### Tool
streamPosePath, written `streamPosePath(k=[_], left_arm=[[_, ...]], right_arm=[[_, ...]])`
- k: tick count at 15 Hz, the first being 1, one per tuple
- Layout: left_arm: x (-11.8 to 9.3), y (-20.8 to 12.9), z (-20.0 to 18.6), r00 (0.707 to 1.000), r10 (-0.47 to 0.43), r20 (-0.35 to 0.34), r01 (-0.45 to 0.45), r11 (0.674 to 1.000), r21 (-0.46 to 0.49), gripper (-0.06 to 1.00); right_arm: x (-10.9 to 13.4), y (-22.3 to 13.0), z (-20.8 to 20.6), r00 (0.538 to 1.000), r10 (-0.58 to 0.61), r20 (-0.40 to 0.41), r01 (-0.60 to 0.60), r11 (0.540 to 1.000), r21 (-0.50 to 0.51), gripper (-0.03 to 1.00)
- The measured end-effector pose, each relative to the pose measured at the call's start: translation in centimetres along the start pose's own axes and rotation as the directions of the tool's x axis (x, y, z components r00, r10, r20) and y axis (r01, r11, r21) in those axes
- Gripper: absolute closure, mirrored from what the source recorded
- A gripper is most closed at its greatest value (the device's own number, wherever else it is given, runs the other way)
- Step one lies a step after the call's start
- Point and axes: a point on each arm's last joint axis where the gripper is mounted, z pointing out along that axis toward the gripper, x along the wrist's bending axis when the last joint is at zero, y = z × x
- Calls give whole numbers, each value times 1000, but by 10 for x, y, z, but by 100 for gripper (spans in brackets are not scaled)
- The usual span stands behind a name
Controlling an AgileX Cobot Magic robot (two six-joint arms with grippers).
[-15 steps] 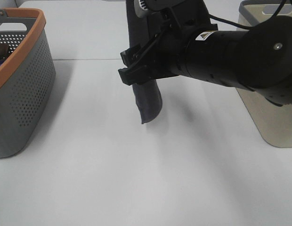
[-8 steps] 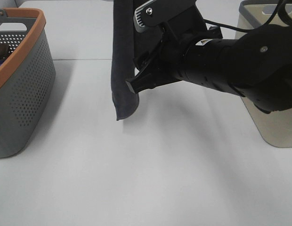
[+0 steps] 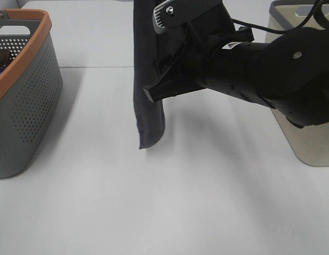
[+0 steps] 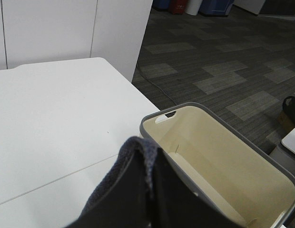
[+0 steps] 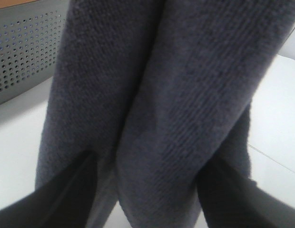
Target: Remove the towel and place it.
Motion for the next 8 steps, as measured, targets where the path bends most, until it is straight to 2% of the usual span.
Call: streamPosePath(k=[3,6,8], left_arm=[[-2,0,0,999,-32,19,31,1000,3,94],[-2,0,0,999,-36,22,36,999,3,94],[-2,0,0,999,-42,26,41,999,4,94]], right_arm=[[0,0,0,1000,-13,5,13,1000,-1,42],[-5,2,0,998,-27,50,28,999,-19,44],[-6,1,0,997,-29,65,30,1000,-4,49]])
